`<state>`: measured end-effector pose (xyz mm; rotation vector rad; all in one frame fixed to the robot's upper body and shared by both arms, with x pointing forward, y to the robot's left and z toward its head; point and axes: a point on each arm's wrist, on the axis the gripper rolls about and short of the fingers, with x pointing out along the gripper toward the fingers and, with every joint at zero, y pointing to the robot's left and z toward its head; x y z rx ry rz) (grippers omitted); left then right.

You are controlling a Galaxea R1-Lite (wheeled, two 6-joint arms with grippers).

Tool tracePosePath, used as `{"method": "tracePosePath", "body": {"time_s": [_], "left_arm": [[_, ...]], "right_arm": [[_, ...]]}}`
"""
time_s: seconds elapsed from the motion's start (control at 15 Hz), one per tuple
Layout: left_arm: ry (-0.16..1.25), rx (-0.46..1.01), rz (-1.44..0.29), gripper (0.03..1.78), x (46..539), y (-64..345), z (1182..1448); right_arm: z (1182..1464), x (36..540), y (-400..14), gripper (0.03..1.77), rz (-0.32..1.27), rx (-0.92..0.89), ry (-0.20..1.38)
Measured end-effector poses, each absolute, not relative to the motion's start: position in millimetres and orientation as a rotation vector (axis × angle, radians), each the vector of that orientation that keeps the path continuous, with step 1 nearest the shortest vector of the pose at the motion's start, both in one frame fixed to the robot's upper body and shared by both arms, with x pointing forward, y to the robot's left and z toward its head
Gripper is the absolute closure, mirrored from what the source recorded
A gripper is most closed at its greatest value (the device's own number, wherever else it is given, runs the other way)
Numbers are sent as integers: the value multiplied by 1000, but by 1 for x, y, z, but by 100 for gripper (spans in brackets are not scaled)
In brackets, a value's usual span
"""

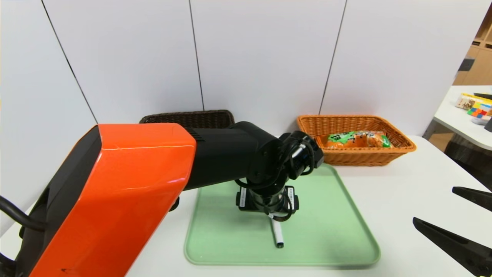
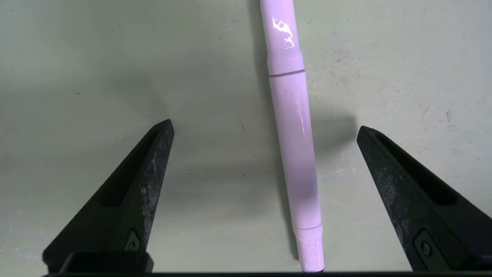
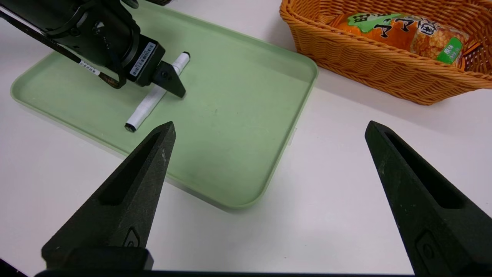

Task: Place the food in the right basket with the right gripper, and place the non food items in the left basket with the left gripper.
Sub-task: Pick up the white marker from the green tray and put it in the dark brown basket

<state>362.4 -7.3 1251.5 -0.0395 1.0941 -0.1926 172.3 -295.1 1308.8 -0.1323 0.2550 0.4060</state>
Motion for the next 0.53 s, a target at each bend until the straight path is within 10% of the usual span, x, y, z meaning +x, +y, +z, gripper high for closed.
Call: {"method": "tracePosePath", "body": {"time_s": [0.47, 0.53], "left_arm": [[1095, -35, -220, 111, 353, -11, 1257], [1088, -32, -234, 165, 348, -13, 1261]], "right_arm": [[1308, 172, -295, 10, 406, -133, 257], [1307, 172, -295, 10, 406, -133, 258]]}}
